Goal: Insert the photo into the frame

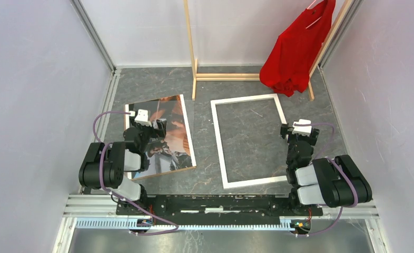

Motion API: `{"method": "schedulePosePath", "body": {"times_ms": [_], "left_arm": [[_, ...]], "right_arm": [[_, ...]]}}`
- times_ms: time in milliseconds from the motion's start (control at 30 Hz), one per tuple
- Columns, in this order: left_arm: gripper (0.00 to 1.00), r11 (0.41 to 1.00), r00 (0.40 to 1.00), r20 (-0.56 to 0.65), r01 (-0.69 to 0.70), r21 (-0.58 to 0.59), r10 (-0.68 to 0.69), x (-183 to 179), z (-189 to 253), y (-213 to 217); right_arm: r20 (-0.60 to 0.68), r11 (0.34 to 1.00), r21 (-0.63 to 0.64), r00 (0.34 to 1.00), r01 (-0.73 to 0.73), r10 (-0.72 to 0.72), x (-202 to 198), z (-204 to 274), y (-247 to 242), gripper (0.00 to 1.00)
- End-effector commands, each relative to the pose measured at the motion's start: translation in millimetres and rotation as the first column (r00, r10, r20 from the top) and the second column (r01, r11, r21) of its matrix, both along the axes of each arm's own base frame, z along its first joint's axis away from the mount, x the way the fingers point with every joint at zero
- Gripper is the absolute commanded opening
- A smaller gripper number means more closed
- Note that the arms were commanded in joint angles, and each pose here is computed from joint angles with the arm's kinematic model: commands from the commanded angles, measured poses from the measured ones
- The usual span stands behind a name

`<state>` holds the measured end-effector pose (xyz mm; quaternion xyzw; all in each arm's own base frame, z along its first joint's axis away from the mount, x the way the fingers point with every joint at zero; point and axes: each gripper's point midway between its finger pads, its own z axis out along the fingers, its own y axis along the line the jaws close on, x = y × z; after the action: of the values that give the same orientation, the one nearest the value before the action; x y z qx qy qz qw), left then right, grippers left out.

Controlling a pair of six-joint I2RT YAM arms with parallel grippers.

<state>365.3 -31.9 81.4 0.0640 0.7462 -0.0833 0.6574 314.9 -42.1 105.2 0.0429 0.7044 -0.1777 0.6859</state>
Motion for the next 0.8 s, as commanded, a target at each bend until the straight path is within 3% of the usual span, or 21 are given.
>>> {"method": "schedulePosePath", "body": {"times_ms": [0, 500, 567, 700, 767], "left_arm": [[1.0, 0.999, 0.998, 0.064, -0.02, 0.045, 0.018, 4.0, 12.6, 6.4], [1.0, 0.999, 0.997, 0.066, -0.032, 0.04, 0.029, 6.1, 16.3, 8.8], [1.0, 0.997, 0.997, 0.022, -0.072, 0.023, 0.071, 14.7, 20.8, 17.8], [1.0, 0.999, 0.994, -0.107, -0.033, 0.03, 0.036, 30.7, 37.0, 20.6], [1.0, 0.999, 0.986, -0.163, 0.026, 0.02, -0.022, 30.7, 45.1, 15.1]], "right_arm": [[-0.063, 1.0, -0.02, 0.998, -0.009, 0.007, -24.1, -22.7, -2.6, 0.98], [-0.049, 1.0, -0.019, 0.999, 0.001, -0.002, -24.6, -19.3, -4.2, 0.98], [-0.05, 0.999, -0.01, 0.998, 0.039, -0.039, -21.4, -14.4, -8.3, 0.98], [-0.306, 0.969, 0.047, 0.927, 0.242, -0.216, 8.3, -23.9, -21.3, 0.98], [-0.355, 0.957, 0.063, 0.902, 0.283, -0.244, 16.2, -18.5, -21.5, 0.98]]}}
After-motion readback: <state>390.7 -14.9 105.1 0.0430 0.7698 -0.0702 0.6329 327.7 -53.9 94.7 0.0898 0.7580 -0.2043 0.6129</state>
